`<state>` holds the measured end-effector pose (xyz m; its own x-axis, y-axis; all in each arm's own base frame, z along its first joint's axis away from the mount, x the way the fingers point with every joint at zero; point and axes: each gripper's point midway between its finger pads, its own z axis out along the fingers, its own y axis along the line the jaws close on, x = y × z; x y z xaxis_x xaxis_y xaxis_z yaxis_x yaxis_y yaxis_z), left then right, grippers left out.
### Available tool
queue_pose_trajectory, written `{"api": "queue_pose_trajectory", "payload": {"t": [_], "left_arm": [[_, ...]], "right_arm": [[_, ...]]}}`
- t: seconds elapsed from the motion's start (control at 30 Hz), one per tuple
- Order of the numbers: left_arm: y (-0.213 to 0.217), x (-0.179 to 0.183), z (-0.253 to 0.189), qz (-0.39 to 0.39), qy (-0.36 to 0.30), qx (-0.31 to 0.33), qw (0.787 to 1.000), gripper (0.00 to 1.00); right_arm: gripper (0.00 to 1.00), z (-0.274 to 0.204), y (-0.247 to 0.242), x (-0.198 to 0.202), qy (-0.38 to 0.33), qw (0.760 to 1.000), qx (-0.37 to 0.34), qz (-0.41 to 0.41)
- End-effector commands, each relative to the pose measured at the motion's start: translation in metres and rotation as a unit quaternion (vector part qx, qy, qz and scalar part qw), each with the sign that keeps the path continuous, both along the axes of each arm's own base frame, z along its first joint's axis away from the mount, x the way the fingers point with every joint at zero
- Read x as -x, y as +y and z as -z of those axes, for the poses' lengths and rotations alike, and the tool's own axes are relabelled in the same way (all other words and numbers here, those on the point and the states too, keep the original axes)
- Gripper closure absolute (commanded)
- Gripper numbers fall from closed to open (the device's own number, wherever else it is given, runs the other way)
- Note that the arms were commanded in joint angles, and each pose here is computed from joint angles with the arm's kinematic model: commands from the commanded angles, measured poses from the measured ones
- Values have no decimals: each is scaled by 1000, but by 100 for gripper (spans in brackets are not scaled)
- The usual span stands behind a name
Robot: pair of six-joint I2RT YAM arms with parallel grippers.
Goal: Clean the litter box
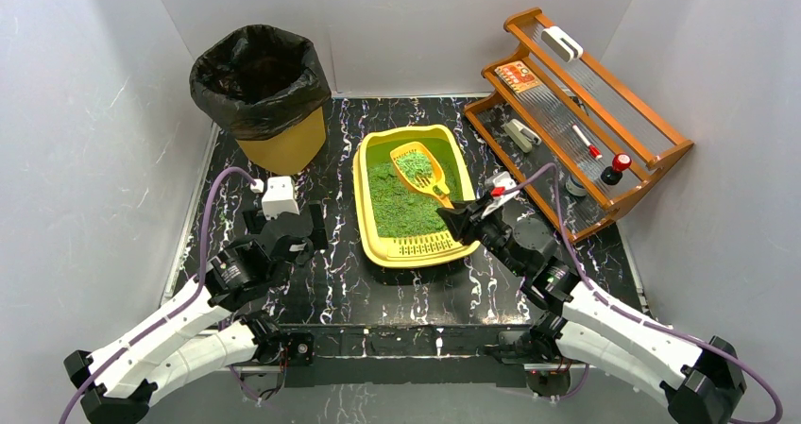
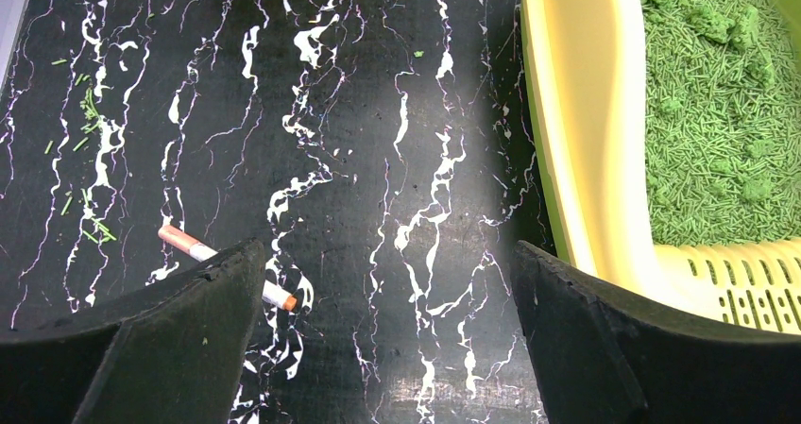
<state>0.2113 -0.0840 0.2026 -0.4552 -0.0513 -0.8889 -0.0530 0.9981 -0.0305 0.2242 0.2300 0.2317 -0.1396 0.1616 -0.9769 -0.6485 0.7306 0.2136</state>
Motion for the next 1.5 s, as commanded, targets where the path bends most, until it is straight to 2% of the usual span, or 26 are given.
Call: {"api": "queue_pose_trajectory", "payload": {"t": [0.0,0.23,0.4,0.53,0.87,1.1,1.2,1.3,1.47], "left_arm": [[5,-2,-10,-13,-15,1,1000,2],[5,-2,-10,-14,-16,0,1000,2],[5,-1,-11,-14,-18,3,1000,2],[5,-1,-11,-13,-18,4,1000,2],[5,0,-13,-10,-20,10,1000,2],[5,1,-15,-8,-23,16,1000,2],[5,1,-15,-8,-24,17,1000,2],[5,1,-16,-8,-24,19,999,2],[5,2,-17,-7,-26,23,999,2]], "right_arm": [[100,-23,5,-1,12,998,-56,3],[100,-14,19,5,113,990,-78,-13],[100,-11,18,4,140,985,-99,0],[100,-3,18,4,195,975,-105,20],[100,6,24,7,270,954,-123,33],[100,9,23,6,275,953,-119,38],[100,9,23,5,257,961,-101,33],[100,8,21,0,206,976,-67,24],[100,-7,12,-12,61,998,19,11]]}}
